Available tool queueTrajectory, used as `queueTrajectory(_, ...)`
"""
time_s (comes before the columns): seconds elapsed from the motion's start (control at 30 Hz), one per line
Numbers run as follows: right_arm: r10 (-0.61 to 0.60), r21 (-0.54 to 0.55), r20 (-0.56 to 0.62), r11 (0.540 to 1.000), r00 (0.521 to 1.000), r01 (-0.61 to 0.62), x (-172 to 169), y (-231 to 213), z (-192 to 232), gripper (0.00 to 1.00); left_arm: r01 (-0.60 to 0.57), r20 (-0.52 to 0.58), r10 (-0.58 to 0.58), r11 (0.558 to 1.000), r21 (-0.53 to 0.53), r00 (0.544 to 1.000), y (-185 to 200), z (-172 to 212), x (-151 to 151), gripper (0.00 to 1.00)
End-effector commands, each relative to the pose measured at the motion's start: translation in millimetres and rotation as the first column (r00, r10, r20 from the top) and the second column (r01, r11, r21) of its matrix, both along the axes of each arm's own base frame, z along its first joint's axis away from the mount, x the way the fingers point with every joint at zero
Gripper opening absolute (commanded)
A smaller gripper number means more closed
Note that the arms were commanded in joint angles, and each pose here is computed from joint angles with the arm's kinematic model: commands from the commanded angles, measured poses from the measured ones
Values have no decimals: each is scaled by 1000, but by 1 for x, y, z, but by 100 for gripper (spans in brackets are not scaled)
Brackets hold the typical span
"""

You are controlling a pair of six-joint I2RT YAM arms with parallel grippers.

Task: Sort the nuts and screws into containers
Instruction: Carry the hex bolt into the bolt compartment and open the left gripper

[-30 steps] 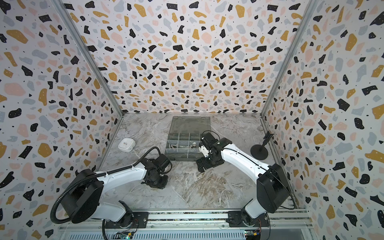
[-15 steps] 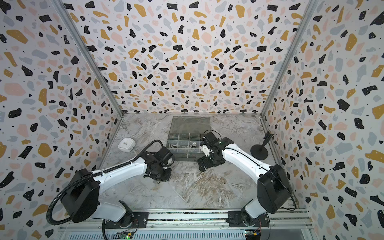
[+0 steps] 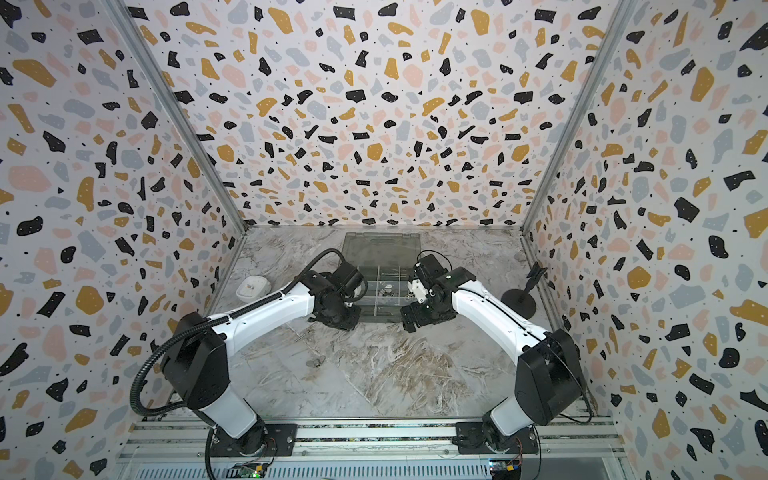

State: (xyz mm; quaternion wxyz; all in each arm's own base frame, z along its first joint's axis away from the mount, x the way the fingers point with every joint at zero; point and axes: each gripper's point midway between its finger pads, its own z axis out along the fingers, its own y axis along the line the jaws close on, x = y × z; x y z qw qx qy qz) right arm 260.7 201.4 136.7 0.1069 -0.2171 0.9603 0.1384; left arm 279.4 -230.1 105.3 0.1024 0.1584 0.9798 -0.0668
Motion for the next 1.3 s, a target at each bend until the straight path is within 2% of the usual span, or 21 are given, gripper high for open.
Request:
queueTrajectory(0.0, 1, 0, 23, 1000, 1000, -1, 6, -3, 15, 99, 12, 37, -13, 1000, 17, 999, 1, 13, 18, 18)
queueTrajectory(0.47, -16, -2, 35, 1000, 999, 17, 23, -2, 21, 99, -131, 99, 131, 991, -3, 986, 40, 19, 107, 21)
queueTrajectory(0.83, -42, -9, 38, 999, 998, 42, 28, -3, 26, 99, -135, 84, 137, 990, -29, 987, 35, -1, 127, 23)
queueTrajectory(0.9, -50, -12, 35, 999, 998, 50, 27, -4, 26, 99, -131, 82, 133, 991, -26, 988, 35, -4, 128, 27)
queueTrajectory(1.0, -57, -7, 35, 998, 998, 57, 27, -4, 28, 98, -140, 85, 140, 990, -10, 987, 38, -8, 131, 45)
queueTrajectory(1.07, -59, -7, 34, 998, 998, 60, 27, -4, 28, 99, -141, 95, 142, 990, -15, 985, 38, -5, 134, 52)
queueTrajectory(1.13, -59, -5, 31, 998, 998, 59, 28, -3, 27, 99, -146, 115, 148, 989, -27, 982, 38, 4, 136, 57)
queueTrajectory(1.27, -50, 6, 19, 999, 999, 50, 28, 2, 25, 99, -159, 165, 164, 986, -45, 973, 42, 30, 133, 58)
